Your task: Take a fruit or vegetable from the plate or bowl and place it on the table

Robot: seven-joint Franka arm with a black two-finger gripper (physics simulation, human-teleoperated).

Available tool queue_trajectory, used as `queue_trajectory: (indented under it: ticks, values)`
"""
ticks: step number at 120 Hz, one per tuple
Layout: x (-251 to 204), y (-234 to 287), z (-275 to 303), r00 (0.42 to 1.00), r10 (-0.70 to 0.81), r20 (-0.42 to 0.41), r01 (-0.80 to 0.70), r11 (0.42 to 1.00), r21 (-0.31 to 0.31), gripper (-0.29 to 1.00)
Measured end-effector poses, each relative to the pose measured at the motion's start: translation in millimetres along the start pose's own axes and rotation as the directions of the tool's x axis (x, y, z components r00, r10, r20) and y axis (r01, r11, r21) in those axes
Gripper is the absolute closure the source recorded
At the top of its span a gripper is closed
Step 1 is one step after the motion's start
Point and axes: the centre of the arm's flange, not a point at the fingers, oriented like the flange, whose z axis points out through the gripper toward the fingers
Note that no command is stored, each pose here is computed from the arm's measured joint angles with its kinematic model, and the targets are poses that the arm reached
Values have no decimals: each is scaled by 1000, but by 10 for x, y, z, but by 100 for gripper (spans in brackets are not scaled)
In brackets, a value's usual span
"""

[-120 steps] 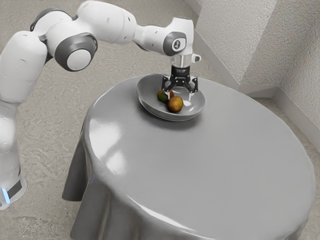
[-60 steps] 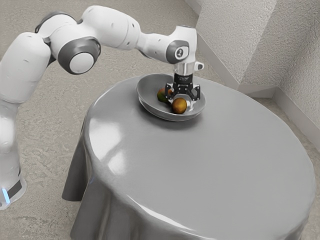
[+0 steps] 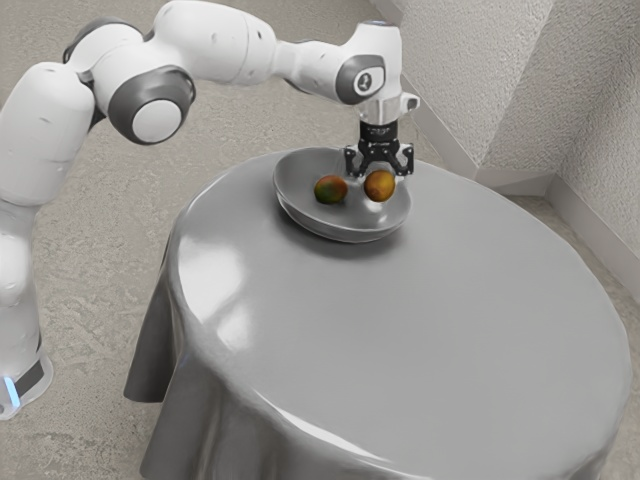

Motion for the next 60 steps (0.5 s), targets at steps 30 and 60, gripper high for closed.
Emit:
queue_trajectory:
  ticks: [30, 60]
  values:
    - [-951, 903, -1, 984, 177, -22, -178, 983, -33, 45]
    - [-1354, 1151, 253, 981, 195, -23, -196, 980, -37, 46]
